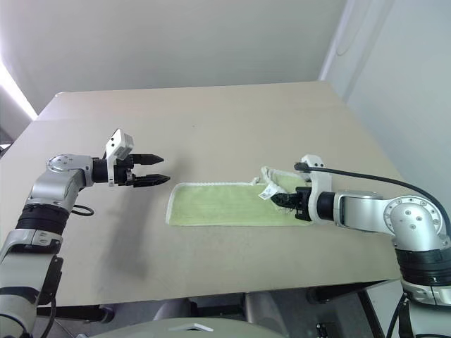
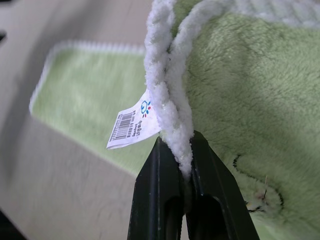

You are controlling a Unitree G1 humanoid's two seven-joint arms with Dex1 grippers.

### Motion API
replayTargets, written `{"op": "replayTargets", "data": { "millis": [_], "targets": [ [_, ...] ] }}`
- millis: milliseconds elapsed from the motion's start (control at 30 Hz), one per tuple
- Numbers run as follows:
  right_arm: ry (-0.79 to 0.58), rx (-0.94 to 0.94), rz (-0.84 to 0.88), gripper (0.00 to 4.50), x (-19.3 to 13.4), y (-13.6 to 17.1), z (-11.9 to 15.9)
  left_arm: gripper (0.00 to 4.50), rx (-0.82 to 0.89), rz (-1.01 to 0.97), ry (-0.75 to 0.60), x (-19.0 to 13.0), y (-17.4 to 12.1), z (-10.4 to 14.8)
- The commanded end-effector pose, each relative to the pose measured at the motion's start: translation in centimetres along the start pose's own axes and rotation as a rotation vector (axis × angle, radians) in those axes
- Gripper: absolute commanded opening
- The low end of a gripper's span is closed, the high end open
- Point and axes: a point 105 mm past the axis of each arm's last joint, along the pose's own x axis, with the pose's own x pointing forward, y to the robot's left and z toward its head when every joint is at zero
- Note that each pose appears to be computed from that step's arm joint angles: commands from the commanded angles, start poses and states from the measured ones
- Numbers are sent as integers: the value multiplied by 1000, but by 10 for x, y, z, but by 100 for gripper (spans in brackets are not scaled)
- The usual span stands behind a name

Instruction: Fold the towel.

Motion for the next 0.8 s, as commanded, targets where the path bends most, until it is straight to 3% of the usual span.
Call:
{"op": "replayTargets", "data": {
  "millis": [33,467,567,800],
  "targets": [
    [12,-18,5,4,11,4,-3,406,56,27,-25,-8,3,13],
    [17,-15,28,4,34,8,-7,406,59,33,-16,-10,1,12],
    [-6,-8,51,73,30,11,-3,406,52,29,-12,-11,0,11],
    [10,-47,76,312,30,17,-6,406,-53,-2,44,-13,-6,1]
  ]
}}
